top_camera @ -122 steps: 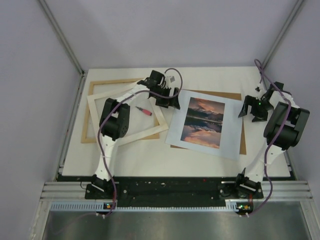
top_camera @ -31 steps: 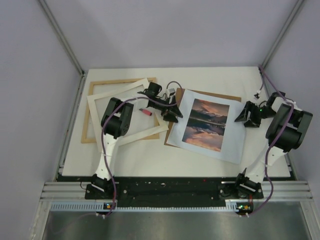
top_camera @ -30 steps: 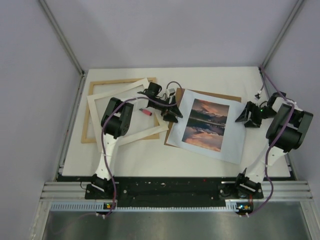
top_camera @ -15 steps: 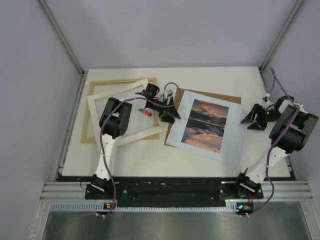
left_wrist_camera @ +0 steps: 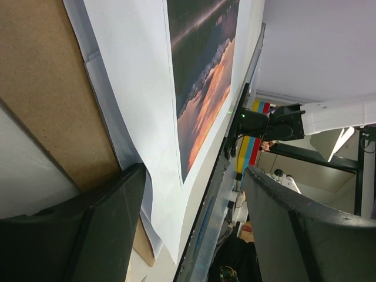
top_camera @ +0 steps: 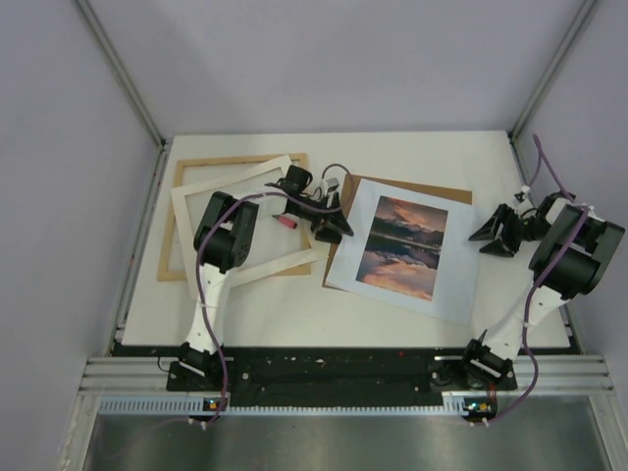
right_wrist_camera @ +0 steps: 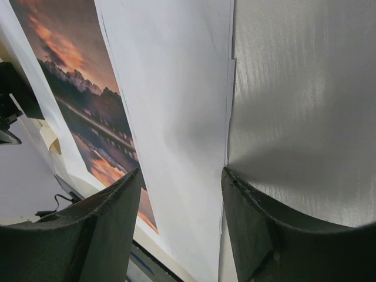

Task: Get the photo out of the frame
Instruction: Move the photo to the photo frame.

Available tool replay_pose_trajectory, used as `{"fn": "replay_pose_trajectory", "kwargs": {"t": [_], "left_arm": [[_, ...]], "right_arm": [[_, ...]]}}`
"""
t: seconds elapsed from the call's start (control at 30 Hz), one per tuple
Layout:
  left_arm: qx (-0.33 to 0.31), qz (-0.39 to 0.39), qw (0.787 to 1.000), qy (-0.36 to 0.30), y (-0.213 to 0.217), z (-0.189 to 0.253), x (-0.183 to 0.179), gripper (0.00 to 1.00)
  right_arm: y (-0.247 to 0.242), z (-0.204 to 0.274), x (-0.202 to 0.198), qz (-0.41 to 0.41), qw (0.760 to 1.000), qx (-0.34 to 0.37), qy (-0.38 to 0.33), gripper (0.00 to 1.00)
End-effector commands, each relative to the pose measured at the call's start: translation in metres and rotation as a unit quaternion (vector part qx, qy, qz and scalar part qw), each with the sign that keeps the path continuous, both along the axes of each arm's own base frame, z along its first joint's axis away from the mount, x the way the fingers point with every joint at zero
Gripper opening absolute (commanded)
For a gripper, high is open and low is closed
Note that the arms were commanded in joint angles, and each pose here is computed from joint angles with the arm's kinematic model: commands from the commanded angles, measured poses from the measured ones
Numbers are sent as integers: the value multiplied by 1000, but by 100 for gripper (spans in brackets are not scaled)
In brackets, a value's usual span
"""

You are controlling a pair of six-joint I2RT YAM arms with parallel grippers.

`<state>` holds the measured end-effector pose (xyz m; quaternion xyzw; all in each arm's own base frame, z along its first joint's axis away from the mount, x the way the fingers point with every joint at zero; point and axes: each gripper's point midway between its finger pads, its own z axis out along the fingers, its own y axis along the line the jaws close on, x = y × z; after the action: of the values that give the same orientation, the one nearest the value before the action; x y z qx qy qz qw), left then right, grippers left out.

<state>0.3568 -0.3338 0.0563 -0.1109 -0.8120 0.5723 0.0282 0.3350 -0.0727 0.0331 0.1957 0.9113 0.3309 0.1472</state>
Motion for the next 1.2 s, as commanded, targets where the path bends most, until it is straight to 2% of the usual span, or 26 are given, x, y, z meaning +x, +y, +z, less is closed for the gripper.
{"fn": "replay_pose_trajectory", "kwargs": {"t": [0.0, 0.17, 0.37, 0.53, 0.73, 0.9, 1.17], "left_arm": [[12, 4, 1000, -20, 2, 0, 0, 72], [17, 2, 1000, -22, 2, -4, 0, 54], [38, 7, 999, -26, 4, -12, 3, 43], [62, 11, 997, -34, 6, -17, 8, 27], [79, 20, 996, -47, 6, -17, 17, 0], [61, 19, 996, -62, -8, 3, 27, 0], [10, 24, 993, -116, -46, 72, 44, 0]], "right_arm": [[-4, -34, -10, 9, 999, -20, 27, 58], [-5, -31, -10, 8, 999, -26, 23, 57], [-8, -26, -10, 8, 999, -39, 19, 56], [-14, -20, -9, 9, 998, -62, 11, 55], [-18, -11, -8, 10, 997, -81, 0, 54], [-22, -2, -6, 10, 995, -96, -14, 54], [-30, 22, 1, -2, 992, -116, -42, 56]]}}
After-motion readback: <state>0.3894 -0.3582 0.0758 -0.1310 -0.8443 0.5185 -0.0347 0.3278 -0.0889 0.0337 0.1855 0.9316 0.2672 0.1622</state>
